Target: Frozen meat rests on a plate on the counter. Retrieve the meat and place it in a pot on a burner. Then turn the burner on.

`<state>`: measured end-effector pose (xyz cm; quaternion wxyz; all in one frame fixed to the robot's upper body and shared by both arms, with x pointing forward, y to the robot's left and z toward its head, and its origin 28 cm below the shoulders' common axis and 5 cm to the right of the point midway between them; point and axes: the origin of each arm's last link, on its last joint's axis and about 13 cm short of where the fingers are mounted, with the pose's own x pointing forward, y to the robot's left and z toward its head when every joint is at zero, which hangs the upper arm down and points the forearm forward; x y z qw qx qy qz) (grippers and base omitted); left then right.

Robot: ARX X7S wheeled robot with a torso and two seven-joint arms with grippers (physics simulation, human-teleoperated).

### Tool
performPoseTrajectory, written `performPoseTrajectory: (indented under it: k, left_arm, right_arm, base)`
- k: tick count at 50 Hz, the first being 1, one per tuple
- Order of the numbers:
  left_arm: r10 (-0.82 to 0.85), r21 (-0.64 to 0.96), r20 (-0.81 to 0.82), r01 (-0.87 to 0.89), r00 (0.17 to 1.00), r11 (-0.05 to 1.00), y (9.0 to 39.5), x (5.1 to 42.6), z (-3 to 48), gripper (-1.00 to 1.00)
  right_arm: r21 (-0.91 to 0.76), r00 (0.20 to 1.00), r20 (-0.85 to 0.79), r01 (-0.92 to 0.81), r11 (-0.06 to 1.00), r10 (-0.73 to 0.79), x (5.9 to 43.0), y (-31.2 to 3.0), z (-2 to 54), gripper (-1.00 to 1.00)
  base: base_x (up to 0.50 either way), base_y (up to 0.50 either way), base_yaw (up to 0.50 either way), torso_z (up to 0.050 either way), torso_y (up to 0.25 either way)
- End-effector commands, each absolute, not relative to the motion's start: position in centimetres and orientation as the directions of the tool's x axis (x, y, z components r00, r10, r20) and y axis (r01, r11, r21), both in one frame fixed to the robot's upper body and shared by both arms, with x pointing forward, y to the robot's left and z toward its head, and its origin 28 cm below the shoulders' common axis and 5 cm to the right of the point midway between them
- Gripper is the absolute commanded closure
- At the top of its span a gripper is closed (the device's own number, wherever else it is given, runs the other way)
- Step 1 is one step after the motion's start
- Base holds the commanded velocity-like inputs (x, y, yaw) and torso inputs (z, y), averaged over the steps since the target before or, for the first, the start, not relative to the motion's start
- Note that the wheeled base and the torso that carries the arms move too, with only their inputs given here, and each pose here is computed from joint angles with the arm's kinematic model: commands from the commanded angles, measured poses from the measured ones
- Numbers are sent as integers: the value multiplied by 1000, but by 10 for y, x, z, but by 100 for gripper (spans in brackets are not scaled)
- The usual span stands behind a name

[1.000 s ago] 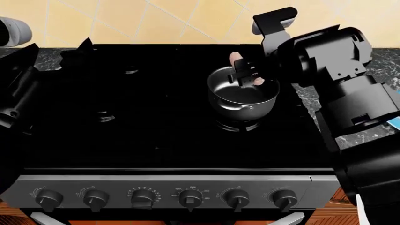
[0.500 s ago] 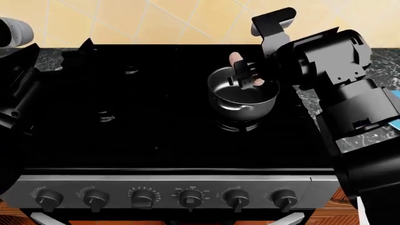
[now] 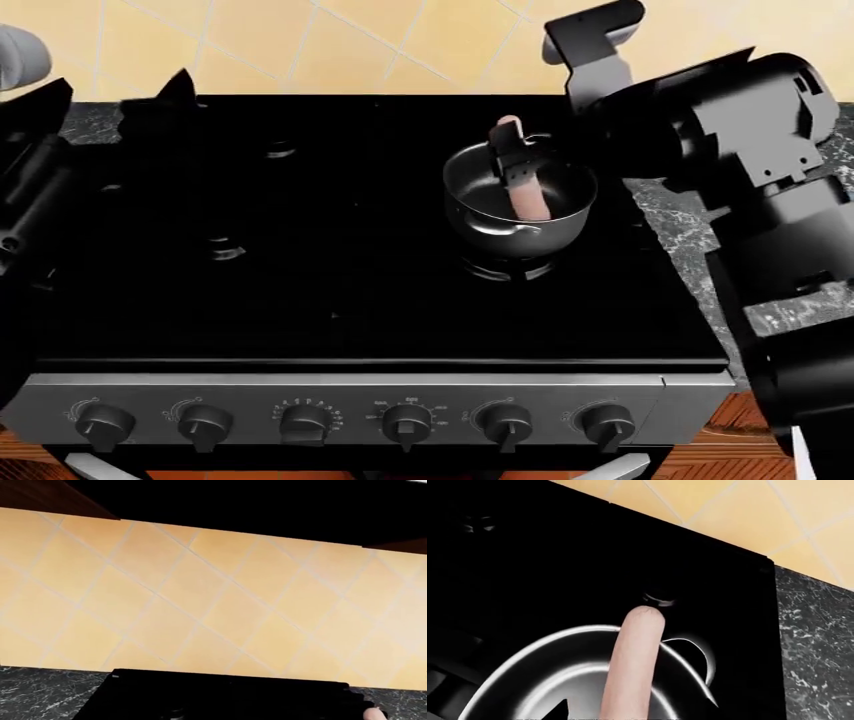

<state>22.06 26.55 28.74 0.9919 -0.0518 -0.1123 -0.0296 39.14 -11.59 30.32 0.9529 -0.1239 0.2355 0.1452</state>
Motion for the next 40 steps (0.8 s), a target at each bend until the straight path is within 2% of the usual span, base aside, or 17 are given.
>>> performPoseTrajectory:
  k: [1, 12, 24, 40]
  left_arm:
    - [-51, -87, 241, 74, 969, 993, 264, 215, 292, -100]
    - [-66, -67, 239, 84, 969, 994, 262, 217, 293, -100]
    - [-69, -51, 211, 81, 975, 995, 261, 225, 285, -100]
    - [-30, -32, 197, 37, 980, 999, 260, 231, 270, -100]
  right_arm:
    - [-181, 862, -456, -333, 925, 221, 383, -118, 310, -100]
    - [-148, 905, -354, -304, 941, 236, 357, -123, 319, -100]
    - [-90, 938, -236, -283, 955, 256, 313, -121, 322, -100]
    - [-36, 992, -82, -100, 994, 97, 287, -129, 294, -100]
  base:
    - [0, 0, 0, 0, 0]
    - [0, 0, 0, 0, 0]
    - [0, 0, 0, 0, 0]
    - [0, 0, 0, 0, 0]
